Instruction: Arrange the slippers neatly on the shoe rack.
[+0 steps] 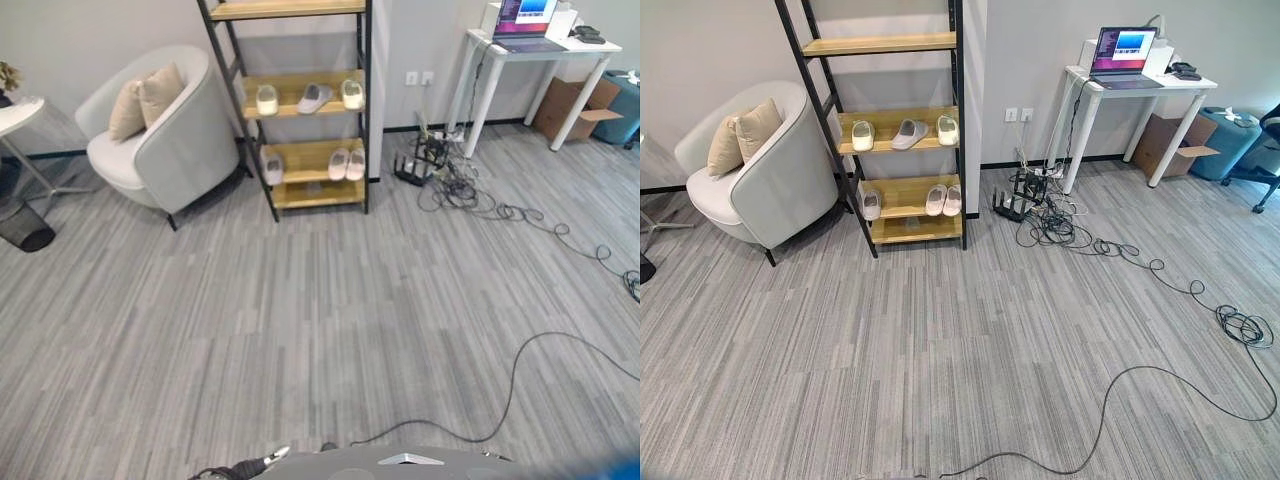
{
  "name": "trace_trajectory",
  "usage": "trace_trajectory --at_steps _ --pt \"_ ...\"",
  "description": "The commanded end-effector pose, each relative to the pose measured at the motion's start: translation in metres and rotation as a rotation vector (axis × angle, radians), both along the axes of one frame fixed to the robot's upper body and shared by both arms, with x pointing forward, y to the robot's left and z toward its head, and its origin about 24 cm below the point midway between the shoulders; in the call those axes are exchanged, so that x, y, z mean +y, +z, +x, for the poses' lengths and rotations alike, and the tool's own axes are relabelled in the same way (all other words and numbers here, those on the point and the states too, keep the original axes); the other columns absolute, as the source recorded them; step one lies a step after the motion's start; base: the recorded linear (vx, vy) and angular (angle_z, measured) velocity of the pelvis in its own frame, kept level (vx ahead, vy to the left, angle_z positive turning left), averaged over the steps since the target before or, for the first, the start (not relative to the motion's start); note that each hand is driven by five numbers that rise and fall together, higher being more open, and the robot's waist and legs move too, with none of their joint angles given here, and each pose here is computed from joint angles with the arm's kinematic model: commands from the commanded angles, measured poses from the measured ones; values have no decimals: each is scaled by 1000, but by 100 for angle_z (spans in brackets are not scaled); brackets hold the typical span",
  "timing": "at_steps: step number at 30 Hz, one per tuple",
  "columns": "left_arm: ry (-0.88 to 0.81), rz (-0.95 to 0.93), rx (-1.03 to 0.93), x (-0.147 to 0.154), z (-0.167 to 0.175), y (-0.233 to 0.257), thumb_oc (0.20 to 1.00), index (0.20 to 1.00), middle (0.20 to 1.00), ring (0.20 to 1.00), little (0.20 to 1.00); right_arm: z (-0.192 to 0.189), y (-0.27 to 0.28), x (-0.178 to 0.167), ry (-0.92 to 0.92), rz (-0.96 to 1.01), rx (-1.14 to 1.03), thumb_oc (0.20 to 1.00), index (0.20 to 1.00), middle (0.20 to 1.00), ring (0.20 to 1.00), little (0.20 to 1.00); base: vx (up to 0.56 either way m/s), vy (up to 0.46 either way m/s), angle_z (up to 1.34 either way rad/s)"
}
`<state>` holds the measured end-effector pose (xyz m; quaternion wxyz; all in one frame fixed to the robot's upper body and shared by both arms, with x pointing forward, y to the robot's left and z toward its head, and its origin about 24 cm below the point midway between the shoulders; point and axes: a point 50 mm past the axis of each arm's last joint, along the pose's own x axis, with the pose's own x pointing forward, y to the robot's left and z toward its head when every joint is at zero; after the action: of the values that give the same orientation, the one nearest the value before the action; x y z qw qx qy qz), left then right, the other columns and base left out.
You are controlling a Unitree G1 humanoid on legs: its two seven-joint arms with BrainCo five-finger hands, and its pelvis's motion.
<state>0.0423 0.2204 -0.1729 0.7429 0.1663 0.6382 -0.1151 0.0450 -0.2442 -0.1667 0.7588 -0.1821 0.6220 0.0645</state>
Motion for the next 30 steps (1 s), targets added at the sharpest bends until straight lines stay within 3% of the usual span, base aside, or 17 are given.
trace_trajectory --at_steps 1,6,22,30 --pt "328 -107 -101 -8 13 1 1000 1000 1000 1000 1000 -7 -5 21 -162 152 21 1000 1000 1000 1000 1000 9 -91 -2" --pt "354 -136 -43 -17 -3 -3 1000 1000 1000 1000 1000 -18 -5 16 -159 132 53 1000 1000 1000 1000 1000 -89 -124 6" --pt "317 -131 -26 -17 -2 -3 1000 1000 1000 1000 1000 -21 -4 9 -225 120 45 1000 1000 1000 1000 1000 -59 -102 8" --pt "315 -139 9 -24 -15 -5 1000 1000 1000 1000 1000 -23 -1 -4 -254 76 53 1000 1000 1000 1000 1000 157 38 7"
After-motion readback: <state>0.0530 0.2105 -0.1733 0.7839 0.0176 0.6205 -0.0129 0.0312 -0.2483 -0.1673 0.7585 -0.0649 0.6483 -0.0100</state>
